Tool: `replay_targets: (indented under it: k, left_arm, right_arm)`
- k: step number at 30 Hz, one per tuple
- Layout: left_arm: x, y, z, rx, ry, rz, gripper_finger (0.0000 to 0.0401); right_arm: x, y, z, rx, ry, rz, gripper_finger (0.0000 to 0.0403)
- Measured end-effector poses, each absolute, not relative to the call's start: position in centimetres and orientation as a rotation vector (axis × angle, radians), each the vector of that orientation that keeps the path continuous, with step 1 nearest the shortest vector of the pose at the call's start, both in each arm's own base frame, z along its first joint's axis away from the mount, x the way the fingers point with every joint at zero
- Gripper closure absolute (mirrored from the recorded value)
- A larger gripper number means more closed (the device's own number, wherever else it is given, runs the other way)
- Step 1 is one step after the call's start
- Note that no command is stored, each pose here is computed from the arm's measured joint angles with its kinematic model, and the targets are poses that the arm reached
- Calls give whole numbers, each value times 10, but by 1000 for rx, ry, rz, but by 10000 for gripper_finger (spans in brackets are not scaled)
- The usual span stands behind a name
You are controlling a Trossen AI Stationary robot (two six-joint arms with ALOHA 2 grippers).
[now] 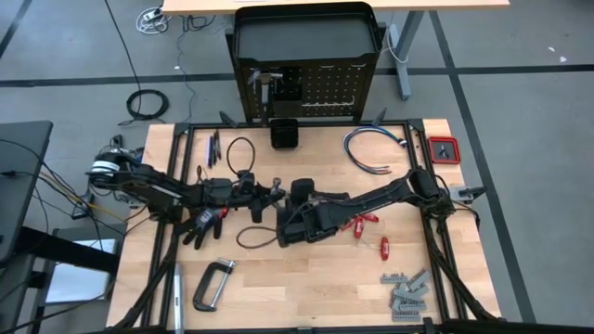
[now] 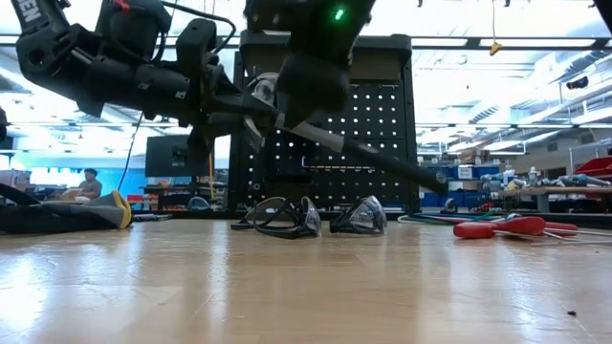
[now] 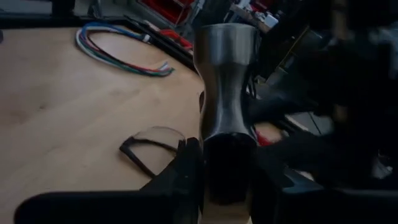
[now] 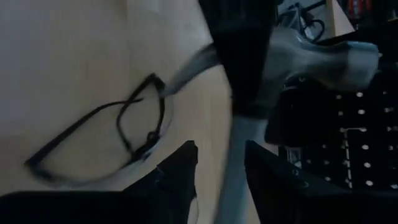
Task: Hang tools onto peg board
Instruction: Hang the gray hammer on the peg board
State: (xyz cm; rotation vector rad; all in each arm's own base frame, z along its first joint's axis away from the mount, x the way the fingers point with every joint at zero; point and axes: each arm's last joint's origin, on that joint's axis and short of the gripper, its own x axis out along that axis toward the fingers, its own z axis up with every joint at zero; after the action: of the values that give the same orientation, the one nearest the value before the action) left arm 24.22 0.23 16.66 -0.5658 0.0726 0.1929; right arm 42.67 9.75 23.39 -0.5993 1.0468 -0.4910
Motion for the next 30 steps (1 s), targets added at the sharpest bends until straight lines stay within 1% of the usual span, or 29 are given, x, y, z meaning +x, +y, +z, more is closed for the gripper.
replay_targets:
  k: [3, 6, 9, 11, 13, 15, 17, 20, 22, 27, 30]
  left_arm:
    - [237, 2, 173, -557, 82, 195, 315]
    - [231, 2, 183, -537, 82, 178, 315]
    - [222, 1, 195, -532, 82, 153, 315]
    - [214, 1, 199, -522, 117, 143, 315]
    - [207, 1, 204, -517, 127, 140, 315]
    - [200, 1, 211, -517, 112, 141, 315]
    - [195, 1, 217, -516, 80, 144, 315]
    - [190, 1, 220, -515, 86, 148, 315]
    - [188, 1, 221, -516, 87, 143, 315]
    - [184, 1, 220, -514, 122, 147, 315]
    - [184, 1, 221, -516, 112, 140, 315]
  right_arm:
    - [413, 107, 253, -592, 1056, -494, 233]
    - [393, 112, 267, -580, 1079, -547, 213]
    - [369, 110, 280, -501, 1120, -657, 199]
    - [353, 108, 286, -447, 1148, -747, 194]
    - [346, 108, 285, -416, 1151, -798, 190]
    - [346, 110, 279, -417, 1153, -793, 187]
    - [350, 113, 272, -405, 1146, -746, 184]
    - [360, 117, 257, -380, 1119, -665, 180]
    - [365, 113, 252, -389, 1114, -648, 177]
    - [370, 100, 253, -382, 1121, -669, 168]
    - [368, 97, 263, -377, 1101, -655, 162]
